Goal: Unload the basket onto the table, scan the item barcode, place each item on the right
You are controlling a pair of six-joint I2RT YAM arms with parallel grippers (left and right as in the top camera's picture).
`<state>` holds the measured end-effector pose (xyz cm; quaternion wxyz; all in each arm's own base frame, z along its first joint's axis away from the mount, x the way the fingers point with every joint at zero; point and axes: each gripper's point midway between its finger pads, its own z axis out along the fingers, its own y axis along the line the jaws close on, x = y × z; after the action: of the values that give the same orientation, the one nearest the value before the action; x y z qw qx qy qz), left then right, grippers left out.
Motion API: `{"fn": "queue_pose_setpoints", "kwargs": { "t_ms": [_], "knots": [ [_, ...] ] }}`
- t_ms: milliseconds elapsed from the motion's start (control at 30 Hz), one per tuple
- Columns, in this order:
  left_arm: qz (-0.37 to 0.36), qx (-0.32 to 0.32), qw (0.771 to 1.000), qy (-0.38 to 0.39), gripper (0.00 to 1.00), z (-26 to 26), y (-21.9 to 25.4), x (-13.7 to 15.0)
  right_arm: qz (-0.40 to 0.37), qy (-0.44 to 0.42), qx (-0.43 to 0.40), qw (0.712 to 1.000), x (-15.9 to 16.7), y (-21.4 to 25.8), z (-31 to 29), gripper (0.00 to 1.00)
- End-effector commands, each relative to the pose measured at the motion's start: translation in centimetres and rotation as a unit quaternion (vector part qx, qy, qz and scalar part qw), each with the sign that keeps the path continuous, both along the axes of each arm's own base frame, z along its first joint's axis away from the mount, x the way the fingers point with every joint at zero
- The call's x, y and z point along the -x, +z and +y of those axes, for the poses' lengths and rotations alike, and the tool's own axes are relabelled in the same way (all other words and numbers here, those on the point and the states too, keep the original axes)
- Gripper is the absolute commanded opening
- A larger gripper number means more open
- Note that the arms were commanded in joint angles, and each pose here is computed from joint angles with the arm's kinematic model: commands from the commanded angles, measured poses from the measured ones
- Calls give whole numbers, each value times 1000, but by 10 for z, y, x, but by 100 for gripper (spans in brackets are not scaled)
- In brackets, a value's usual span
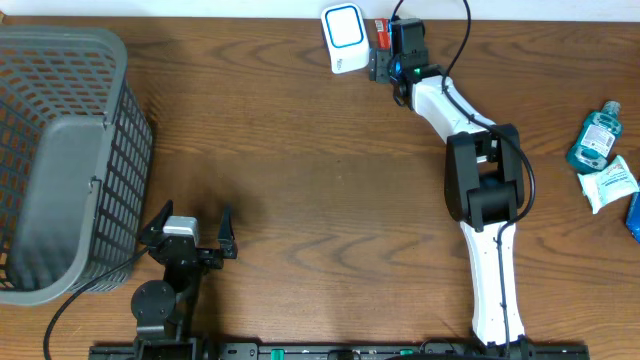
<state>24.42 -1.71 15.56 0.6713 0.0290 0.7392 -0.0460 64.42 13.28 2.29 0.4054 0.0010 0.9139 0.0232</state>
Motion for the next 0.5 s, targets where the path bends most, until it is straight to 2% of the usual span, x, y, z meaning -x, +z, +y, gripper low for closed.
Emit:
{"fn": "queue_pose_setpoints", "kwargs": {
  "t_ms": [0, 167, 200, 233, 267, 367, 400, 467],
  "knots": [
    [24, -2, 1000, -6, 98, -2, -16, 1, 24, 4, 3, 1000, 3, -39, 0, 84],
    [24, -2, 1000, -6, 98, -2, -16, 1, 38, 4, 7, 999, 6, -80, -1, 86],
    [24, -2, 1000, -6, 98, -2, -16, 1, 40, 4, 7, 999, 7, -87, -1, 84],
    [24, -2, 1000, -6, 98, -2, -16, 1, 41, 3, 8, 999, 7, -94, -1, 79],
    [24, -2, 1000, -6, 98, -2, -16, 1, 42, 2, 8, 999, 8, -99, -2, 64],
    [24, -2, 1000, -6, 98, -2, -16, 1, 54, -4, 10, 998, 12, -109, -6, 12],
    [24, -2, 1000, -6, 98, -2, -16, 1, 62, -5, 12, 998, 14, -111, -9, 1],
    [24, -2, 1000, -6, 98, -2, -16, 1, 76, -8, 14, 997, 19, -113, -15, 1]
  ]
}}
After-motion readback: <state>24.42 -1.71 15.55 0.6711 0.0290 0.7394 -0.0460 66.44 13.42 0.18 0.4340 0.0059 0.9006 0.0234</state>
